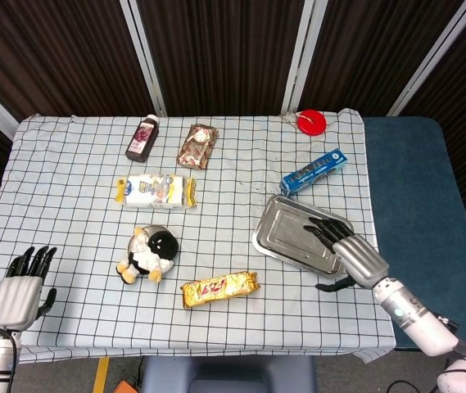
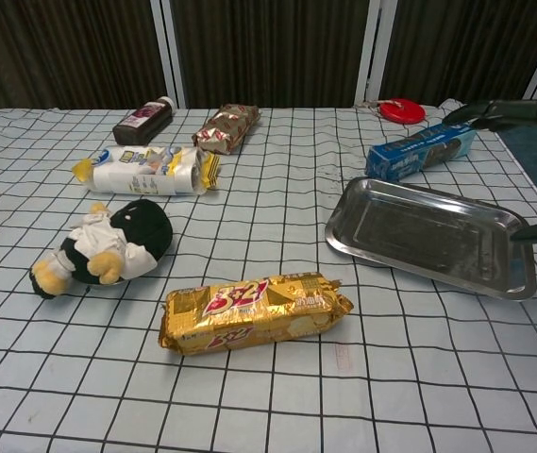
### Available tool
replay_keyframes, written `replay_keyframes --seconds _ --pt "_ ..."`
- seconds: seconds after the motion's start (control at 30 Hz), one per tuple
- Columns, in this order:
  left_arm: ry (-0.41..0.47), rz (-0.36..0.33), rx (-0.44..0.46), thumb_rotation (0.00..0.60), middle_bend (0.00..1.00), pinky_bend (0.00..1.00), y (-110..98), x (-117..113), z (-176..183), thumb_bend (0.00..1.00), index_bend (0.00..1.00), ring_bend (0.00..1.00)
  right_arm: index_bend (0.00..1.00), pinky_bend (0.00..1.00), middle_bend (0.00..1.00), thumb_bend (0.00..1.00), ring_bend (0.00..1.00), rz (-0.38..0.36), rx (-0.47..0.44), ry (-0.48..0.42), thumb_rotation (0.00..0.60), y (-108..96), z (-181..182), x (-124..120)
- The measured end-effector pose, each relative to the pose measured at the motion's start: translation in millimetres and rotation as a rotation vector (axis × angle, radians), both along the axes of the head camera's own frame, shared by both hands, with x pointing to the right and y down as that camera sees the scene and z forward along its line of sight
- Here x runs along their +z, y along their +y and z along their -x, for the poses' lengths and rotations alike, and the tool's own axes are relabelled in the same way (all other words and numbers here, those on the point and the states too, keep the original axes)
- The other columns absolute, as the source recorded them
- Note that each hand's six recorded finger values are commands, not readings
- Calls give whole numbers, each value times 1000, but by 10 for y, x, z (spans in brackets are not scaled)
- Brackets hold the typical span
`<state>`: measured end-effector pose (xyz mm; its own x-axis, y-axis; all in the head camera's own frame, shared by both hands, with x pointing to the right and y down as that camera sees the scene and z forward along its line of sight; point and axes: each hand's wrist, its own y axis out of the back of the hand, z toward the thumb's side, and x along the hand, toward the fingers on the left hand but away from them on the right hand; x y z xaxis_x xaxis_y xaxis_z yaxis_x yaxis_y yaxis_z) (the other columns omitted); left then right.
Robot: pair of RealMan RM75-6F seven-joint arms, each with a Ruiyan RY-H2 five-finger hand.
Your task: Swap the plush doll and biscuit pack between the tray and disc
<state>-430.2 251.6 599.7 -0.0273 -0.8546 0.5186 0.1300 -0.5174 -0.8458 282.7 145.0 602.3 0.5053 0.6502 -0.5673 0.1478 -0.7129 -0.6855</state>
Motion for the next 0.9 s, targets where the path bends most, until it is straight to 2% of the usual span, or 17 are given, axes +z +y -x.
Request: replay_keyframes --seconds 0.13,0.27,0.57,0.7,0.9 --pt "-12 -6 -25 600 88 149 96 -44 124 433 67 31 121 40 0 60 32 85 -72 -19 600 20 326 113" --pt "-31 -35 -33 600 89 148 51 -81 198 432 68 31 131 40 2 60 32 169 -158 -28 600 17 727 242" --pt "-31 -79 -86 600 91 148 -10 -180 316 433 68 31 141 40 8 59 32 259 -265 -24 600 73 1350 480" --pt "-29 -84 -111 600 93 148 -28 -192 374 433 68 31 145 40 17 60 35 285 -304 -9 600 139 1525 577" --pt "-28 -93 -201 600 93 148 -87 -235 576 432 68 31 165 40 38 60 57 299 -330 25 600 242 1677 732"
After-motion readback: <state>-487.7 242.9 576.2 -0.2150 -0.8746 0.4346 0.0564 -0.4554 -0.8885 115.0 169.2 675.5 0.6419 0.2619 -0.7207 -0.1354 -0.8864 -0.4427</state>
